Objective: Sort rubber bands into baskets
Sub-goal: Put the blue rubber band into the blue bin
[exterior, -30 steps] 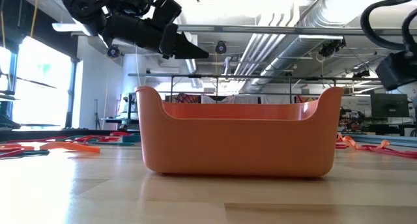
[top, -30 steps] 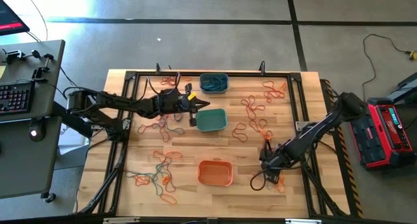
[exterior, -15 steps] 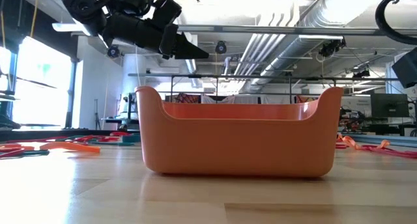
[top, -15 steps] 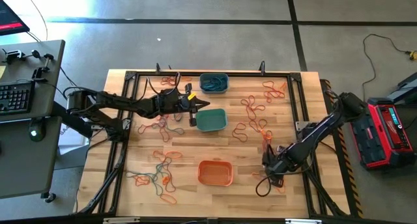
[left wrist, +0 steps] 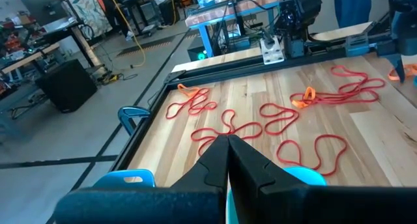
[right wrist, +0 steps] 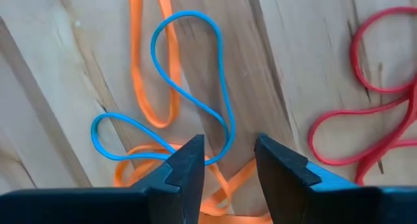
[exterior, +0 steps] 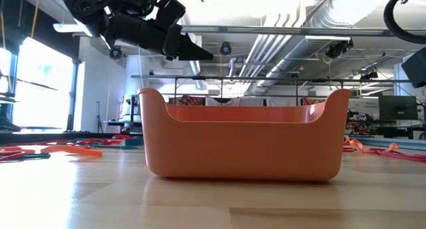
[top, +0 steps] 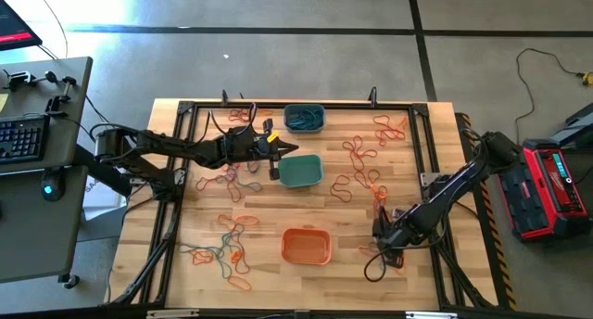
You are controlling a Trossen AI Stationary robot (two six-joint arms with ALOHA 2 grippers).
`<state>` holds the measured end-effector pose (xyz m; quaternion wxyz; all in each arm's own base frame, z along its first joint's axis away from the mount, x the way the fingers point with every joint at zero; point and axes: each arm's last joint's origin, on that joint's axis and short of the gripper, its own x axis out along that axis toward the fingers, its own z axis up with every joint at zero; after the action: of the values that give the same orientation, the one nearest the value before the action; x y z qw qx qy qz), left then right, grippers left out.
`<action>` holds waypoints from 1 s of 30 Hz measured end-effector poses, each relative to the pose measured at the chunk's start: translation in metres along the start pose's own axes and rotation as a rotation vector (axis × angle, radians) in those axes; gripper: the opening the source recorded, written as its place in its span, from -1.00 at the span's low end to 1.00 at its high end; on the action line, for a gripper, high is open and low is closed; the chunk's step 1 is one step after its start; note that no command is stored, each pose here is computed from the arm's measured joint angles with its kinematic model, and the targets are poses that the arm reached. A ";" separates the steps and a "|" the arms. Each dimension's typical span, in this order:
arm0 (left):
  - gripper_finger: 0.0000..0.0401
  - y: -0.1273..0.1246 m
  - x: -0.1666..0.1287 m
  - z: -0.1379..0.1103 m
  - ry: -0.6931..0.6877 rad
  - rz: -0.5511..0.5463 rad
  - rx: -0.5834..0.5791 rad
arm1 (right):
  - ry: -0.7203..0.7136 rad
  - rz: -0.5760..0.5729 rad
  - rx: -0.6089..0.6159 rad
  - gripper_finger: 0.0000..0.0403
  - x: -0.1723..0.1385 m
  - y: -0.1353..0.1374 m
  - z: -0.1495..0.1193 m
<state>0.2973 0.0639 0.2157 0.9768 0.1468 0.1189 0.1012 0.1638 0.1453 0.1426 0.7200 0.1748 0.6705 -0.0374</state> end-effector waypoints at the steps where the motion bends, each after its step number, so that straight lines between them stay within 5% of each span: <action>1: -1.00 0.000 0.000 0.000 0.000 0.000 0.000 | 0.001 0.000 -0.009 -0.39 0.000 0.000 0.000; 11: -1.00 0.000 0.000 0.000 0.000 0.000 -0.042 | 0.043 0.036 -0.039 -0.95 0.009 0.006 0.003; 22: -1.00 0.001 0.000 0.003 -0.034 0.016 -0.073 | -0.172 -0.121 -0.098 -0.99 -0.036 0.016 0.024; 30: -1.00 0.002 0.000 0.006 -0.069 0.027 -0.100 | -0.333 -0.344 -0.093 -1.00 -0.041 -0.021 0.063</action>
<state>0.2990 0.0645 0.2221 0.9850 0.1030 0.0779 0.1148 0.2140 0.0998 0.1808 0.8110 0.0161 0.5634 -0.1571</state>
